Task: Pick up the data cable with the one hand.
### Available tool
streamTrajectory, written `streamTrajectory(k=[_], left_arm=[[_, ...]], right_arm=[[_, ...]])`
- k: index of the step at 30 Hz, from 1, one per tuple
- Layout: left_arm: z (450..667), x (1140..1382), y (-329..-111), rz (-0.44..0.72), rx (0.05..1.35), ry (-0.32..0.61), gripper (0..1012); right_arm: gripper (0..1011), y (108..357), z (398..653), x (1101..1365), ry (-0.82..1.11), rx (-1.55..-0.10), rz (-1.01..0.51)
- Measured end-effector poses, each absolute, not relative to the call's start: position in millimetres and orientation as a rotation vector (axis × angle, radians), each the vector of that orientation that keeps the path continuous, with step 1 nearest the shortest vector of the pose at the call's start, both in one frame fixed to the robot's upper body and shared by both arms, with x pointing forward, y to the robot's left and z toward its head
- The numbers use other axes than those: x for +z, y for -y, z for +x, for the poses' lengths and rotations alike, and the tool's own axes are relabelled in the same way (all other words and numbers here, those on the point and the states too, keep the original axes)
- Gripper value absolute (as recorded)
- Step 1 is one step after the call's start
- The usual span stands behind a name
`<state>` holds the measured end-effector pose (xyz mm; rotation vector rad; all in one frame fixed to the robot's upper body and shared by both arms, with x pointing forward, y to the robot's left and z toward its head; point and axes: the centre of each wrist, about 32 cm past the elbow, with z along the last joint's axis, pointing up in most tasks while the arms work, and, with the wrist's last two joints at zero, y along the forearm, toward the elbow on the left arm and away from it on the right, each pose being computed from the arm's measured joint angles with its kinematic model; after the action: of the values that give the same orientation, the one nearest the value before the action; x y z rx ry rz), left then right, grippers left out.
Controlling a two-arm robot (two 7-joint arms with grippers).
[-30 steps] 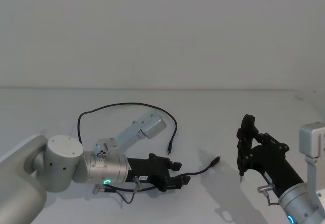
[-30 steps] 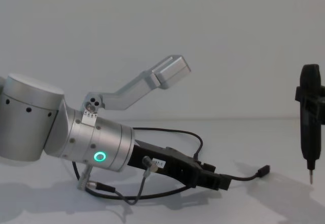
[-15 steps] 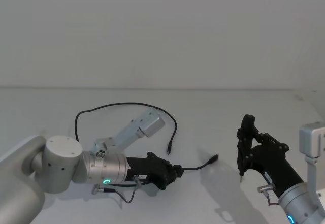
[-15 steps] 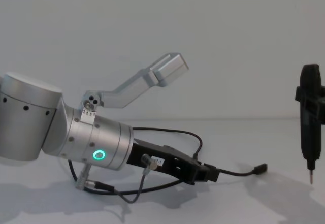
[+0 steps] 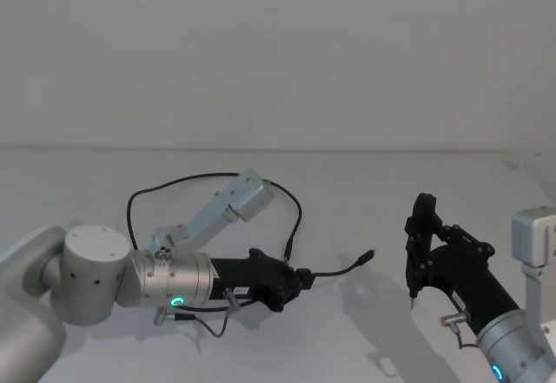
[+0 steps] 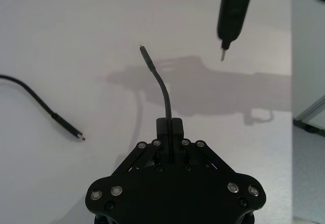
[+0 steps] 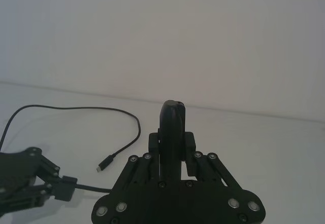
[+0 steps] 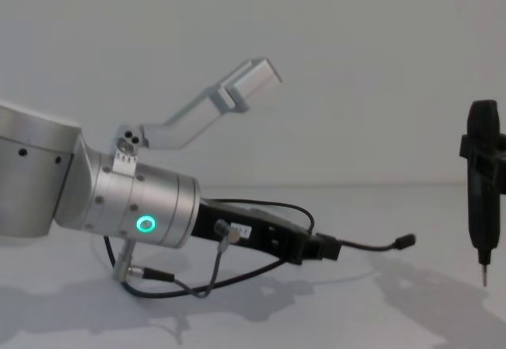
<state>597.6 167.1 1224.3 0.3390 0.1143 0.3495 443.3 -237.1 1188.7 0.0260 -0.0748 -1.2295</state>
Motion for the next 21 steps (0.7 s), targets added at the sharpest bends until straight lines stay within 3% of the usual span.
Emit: streamTrajectory(k=[21], left_arm=[[569, 1250, -186, 0.275, 0.294, -0.156, 40]], right_arm=[[279, 237, 443, 1189, 0.075, -1.229, 0.026]])
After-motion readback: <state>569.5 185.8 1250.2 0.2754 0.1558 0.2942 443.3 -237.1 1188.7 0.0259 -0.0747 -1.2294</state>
